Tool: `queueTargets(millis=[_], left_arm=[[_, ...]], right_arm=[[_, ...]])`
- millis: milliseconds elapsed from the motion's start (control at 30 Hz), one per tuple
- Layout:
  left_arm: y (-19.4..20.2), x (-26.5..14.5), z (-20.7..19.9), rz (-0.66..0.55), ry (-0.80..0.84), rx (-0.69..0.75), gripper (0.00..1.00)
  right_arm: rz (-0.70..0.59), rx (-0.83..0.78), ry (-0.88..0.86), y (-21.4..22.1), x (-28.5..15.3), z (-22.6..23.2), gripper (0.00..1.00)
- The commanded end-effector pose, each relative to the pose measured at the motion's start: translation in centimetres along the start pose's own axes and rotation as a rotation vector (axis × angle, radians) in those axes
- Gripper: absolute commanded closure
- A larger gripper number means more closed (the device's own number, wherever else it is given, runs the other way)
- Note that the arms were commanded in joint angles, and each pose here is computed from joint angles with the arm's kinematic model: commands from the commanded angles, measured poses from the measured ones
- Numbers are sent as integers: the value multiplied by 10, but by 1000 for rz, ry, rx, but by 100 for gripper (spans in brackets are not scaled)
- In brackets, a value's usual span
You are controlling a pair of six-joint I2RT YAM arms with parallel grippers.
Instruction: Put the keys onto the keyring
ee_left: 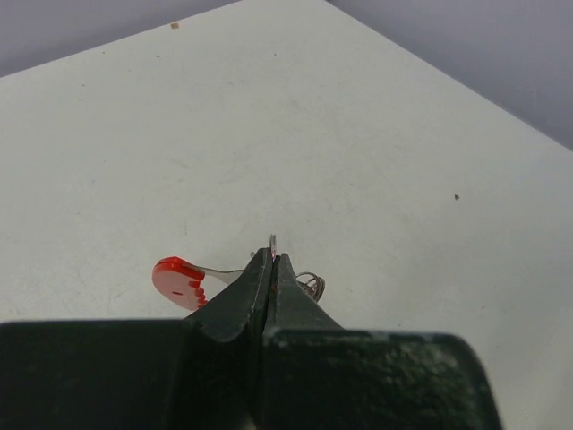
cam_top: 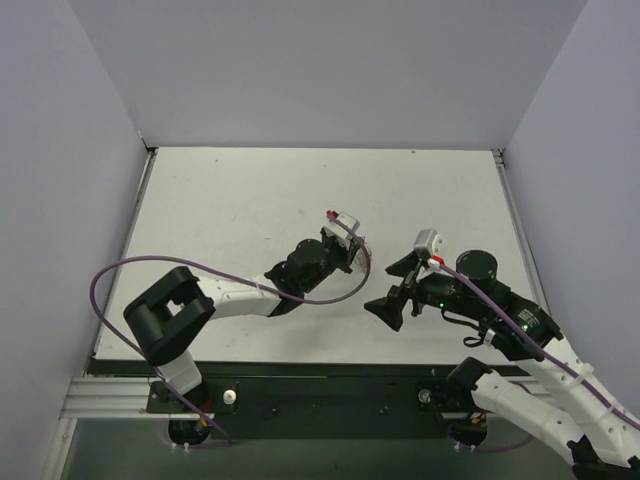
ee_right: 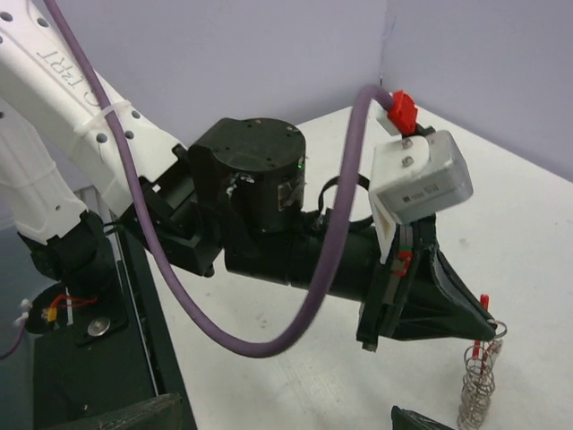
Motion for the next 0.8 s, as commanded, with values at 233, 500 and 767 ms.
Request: queueTargets(millis=[233, 500, 767], left_arm=[[68, -76, -12, 241, -83, -12, 100], [67, -108, -43, 275, -31, -1, 62], [31, -134, -21, 214, -166, -1, 7]], right_arm=[[16, 72, -75, 14, 6, 5, 0], [9, 84, -56, 14, 7, 4, 0], [-12, 100, 25, 11, 7, -5, 0]])
Point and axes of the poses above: each gripper's point midway between its finger pads, its own x axis out along the fingers, its own z axis along the line the jaws close on, y = z × x, the point moved 7 cm from there along -x, back along the fingers, and after that the axes turned 11 degrees about x, right-handed, at the moved point
